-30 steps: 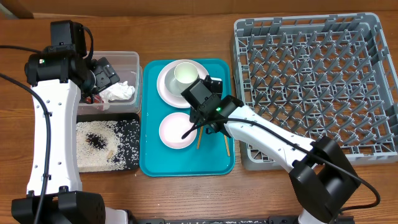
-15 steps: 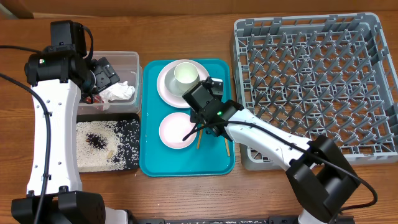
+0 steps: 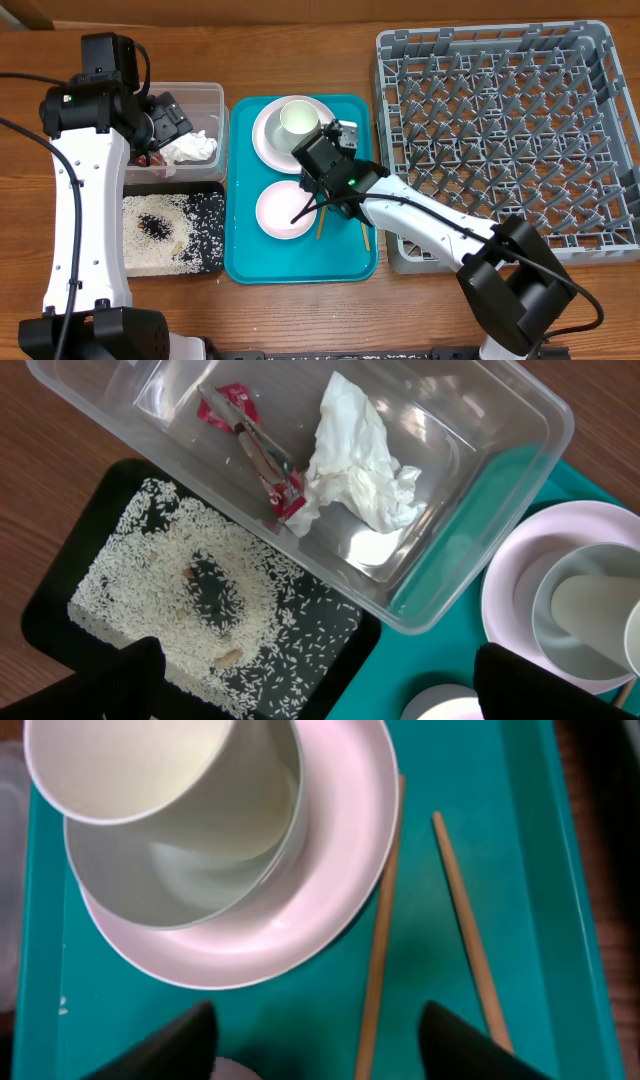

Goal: Sort waste into correct bins and load items into the dishwasher
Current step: 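Lower the right gripper and grasp one wooden chopstick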

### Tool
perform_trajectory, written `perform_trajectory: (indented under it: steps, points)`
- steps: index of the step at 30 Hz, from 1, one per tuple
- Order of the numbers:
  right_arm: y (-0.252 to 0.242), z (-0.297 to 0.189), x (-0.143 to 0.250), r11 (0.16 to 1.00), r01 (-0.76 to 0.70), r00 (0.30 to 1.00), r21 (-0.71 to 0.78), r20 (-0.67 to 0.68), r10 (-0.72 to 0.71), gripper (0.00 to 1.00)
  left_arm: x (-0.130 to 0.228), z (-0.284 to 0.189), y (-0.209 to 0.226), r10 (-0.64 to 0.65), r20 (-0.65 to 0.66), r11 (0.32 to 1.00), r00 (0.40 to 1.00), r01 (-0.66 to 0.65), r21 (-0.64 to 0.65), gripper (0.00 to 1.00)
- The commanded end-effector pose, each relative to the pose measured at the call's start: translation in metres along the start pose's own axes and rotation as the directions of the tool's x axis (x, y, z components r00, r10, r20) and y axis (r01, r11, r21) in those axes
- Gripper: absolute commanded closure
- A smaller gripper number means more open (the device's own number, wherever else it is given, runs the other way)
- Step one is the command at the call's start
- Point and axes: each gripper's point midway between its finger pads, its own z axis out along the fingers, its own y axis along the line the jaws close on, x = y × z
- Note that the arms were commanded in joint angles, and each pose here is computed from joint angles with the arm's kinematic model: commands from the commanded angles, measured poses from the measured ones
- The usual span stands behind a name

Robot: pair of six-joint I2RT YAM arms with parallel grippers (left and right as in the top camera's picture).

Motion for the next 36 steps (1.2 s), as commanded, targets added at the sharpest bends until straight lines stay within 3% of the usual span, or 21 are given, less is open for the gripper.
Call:
perform_trajectory:
  steps: [1,12,16,36]
  points:
    - [-0.006,0.003,-0.002,0.999,-0.034,0.999,0.019,0.012,0.034,0.48,-0.005,-0.001,0.001,0.003,0.012,1.0,1.0,-0.003,-0.003,0.0]
    - [-0.02,0.016,0.015,0.994,-0.109,0.994,0.024,0.01,0.109,0.48,-0.005,-0.002,0.001,0.003,0.012,1.0,1.0,-0.003,-0.003,0.0]
    - [-0.022,0.017,0.018,0.994,-0.108,0.994,0.026,0.007,0.108,0.55,-0.005,-0.001,0.001,0.003,0.012,1.0,1.0,-0.003,-0.003,0.0]
    - [-0.028,0.054,0.038,0.994,-0.108,0.994,0.021,0.01,0.108,0.63,-0.005,-0.001,0.001,0.003,0.012,1.0,1.0,-0.003,-0.003,0.0]
